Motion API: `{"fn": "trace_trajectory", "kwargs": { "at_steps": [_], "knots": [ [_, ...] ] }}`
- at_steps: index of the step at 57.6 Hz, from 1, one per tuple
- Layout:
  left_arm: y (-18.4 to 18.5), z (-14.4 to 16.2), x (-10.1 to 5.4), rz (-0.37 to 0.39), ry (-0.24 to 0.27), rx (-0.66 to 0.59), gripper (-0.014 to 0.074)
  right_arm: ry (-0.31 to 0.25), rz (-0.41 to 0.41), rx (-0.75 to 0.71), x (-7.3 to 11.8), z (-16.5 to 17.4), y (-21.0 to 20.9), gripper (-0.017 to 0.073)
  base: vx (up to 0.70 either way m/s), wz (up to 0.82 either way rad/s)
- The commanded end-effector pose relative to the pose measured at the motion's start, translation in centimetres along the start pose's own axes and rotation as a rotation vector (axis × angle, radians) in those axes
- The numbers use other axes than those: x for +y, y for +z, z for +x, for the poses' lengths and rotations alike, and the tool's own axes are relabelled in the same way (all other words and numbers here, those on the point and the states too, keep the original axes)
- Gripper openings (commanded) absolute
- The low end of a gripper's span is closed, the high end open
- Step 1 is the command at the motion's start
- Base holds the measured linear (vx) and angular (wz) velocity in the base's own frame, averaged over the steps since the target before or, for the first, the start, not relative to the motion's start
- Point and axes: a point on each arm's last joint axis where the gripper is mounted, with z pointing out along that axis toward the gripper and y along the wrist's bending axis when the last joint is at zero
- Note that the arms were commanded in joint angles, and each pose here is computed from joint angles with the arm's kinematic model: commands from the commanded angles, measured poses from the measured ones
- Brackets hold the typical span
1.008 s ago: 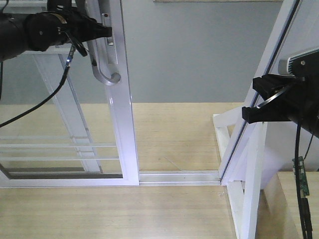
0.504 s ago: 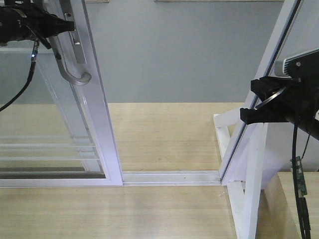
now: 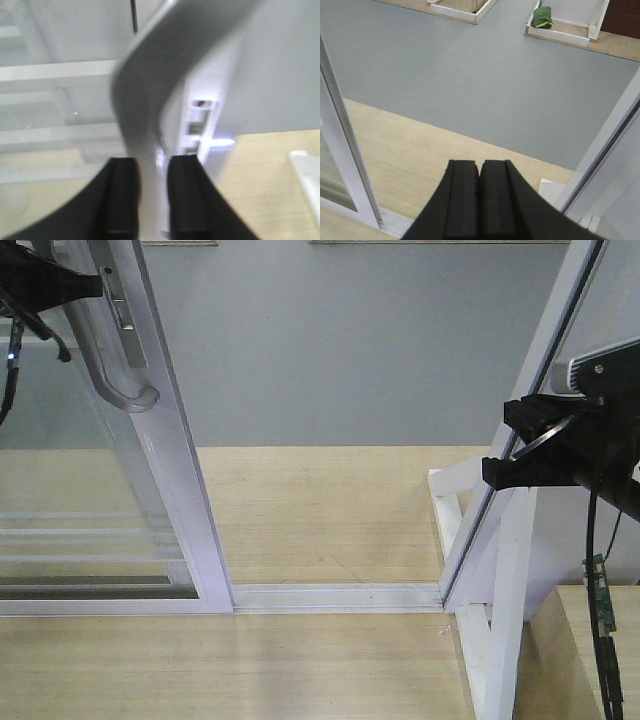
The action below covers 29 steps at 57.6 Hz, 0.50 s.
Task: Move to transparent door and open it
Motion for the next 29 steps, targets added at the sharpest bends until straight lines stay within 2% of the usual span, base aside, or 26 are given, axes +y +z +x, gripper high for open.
{"fn": "trace_trajectory", "kwargs": {
  "at_steps": [1, 14, 24, 29],
  "knots": [
    [-4.7, -2.0, -1.5, 0.033, 0.008, -0.204, 0.0, -0.007, 0.024, -0.111, -0.4, -1.9, -0.5, 0.0, 0.0, 0.0],
    [-9.8, 3.7, -3.1, 0.09, 0.035, -0.147, 0.0, -0.004, 0.022, -0.157, -0.4, -2.7, -2.8, 0.0, 0.0, 0.0],
    [-14.3, 8.0, -3.2, 0.115, 0.024, -0.146, 0.0, -0.001, 0.013, -0.199, -0.3, -3.3, -6.3, 0.0, 0.0, 0.0],
    [-16.2, 10.1, -2.9, 0.12, -0.004, -0.145, 0.0, -0.002, 0.014, -0.232, -0.3, -2.7, -8.1, 0.0, 0.0, 0.0]
  ]
}}
